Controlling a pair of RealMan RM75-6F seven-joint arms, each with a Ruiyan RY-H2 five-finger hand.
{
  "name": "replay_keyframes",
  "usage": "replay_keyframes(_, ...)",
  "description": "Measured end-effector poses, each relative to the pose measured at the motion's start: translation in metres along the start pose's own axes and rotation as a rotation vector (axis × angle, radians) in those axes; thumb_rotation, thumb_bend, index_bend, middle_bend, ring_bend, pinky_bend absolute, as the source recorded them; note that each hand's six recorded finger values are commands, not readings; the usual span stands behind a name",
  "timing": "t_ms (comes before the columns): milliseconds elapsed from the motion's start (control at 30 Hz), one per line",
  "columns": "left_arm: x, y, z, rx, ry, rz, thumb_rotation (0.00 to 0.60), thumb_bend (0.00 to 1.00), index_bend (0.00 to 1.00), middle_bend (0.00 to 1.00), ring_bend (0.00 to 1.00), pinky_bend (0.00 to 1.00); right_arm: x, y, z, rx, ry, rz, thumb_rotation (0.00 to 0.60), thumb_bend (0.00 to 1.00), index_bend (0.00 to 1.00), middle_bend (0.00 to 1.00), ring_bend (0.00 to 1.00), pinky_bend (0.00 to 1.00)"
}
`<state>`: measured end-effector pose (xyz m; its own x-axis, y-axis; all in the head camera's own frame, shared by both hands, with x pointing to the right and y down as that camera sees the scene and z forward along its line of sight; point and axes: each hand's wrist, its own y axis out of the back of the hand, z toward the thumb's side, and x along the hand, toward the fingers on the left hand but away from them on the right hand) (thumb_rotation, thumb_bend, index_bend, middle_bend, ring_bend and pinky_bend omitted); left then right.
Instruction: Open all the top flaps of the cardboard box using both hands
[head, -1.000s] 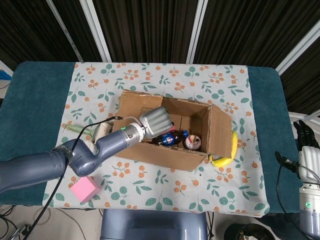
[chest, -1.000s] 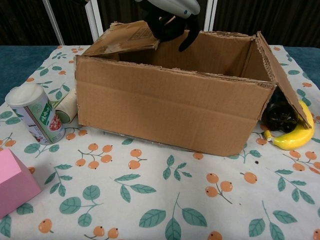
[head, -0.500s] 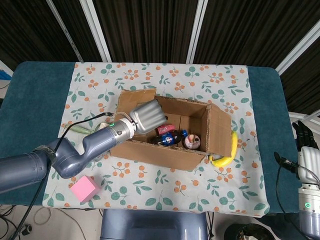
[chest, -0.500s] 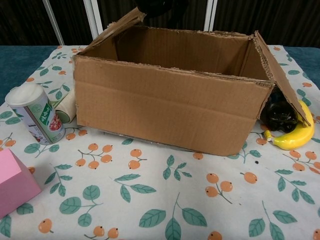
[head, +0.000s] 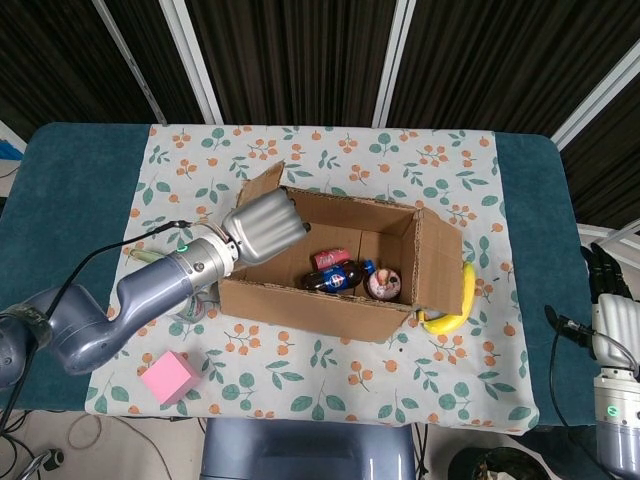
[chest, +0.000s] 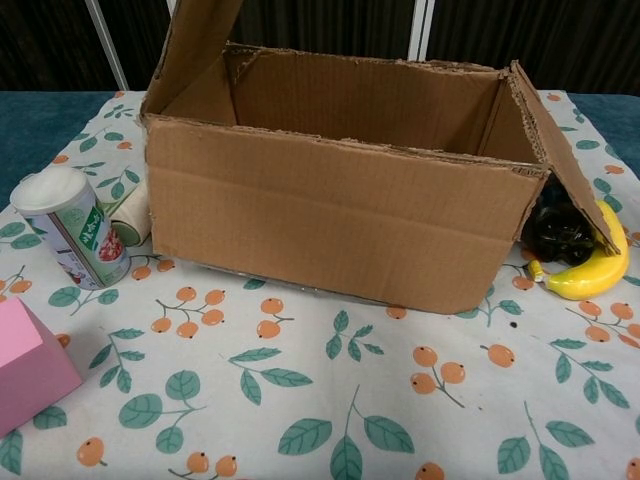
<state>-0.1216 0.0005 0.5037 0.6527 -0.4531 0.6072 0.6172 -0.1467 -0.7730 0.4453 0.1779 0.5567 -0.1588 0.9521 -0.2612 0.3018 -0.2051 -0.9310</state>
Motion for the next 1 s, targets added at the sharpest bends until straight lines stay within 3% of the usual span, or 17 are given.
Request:
replay_keyframes(600,-0.043,-0.012,-0.032,0.027,0.076,-0.040,0.600,1.00,0.40,0.66,0.43,0.45,0.003,-0.004,0.000,-0.006,-0.002,0.013,0.600,0.34,0.00,0.00,0.00,0.22)
replay_keyframes(1000,-0.065,-0.033,-0.040,0.016,0.104,-0.094,0.600,1.00,0.40,0.66,0.43,0.45,0.003,-0.004,0.000,-0.012,-0.003,0.016,0.600,0.34,0.00,0.00,0.00,0.22)
